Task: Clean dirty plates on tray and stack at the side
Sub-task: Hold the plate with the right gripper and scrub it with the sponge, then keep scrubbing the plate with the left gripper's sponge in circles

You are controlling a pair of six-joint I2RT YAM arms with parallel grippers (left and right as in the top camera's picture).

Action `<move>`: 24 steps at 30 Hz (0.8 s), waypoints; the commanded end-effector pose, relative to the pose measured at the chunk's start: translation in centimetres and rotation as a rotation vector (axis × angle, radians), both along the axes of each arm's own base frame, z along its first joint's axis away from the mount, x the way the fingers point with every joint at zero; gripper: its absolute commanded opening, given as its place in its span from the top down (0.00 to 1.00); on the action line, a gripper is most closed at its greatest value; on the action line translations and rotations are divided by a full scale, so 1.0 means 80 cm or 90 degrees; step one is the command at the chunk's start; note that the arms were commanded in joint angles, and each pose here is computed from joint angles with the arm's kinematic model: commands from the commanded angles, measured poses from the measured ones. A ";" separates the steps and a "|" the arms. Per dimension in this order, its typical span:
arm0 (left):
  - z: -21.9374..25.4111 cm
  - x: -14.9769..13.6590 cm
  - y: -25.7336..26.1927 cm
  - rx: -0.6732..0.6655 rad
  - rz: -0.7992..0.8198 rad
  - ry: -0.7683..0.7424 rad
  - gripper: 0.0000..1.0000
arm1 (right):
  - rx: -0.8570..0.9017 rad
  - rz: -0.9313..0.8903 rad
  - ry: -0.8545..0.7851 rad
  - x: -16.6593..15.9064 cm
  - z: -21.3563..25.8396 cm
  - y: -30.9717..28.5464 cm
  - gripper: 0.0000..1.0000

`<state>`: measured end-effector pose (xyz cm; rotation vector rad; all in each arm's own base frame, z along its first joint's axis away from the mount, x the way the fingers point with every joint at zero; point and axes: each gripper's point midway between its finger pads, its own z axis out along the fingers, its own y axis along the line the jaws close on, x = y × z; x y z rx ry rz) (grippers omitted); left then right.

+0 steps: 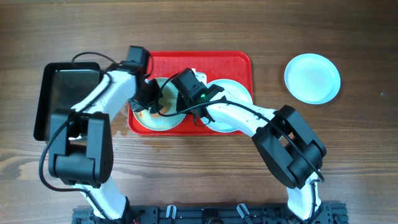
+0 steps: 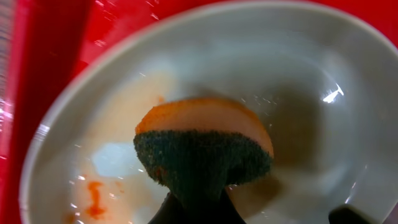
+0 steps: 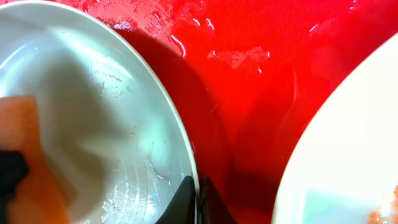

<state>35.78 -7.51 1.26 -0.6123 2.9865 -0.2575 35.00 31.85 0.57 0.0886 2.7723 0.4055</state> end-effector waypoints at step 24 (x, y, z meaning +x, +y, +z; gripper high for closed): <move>-0.047 -0.068 0.045 0.197 -0.053 0.053 0.96 | -0.021 -0.011 0.010 0.000 -0.017 -0.010 0.96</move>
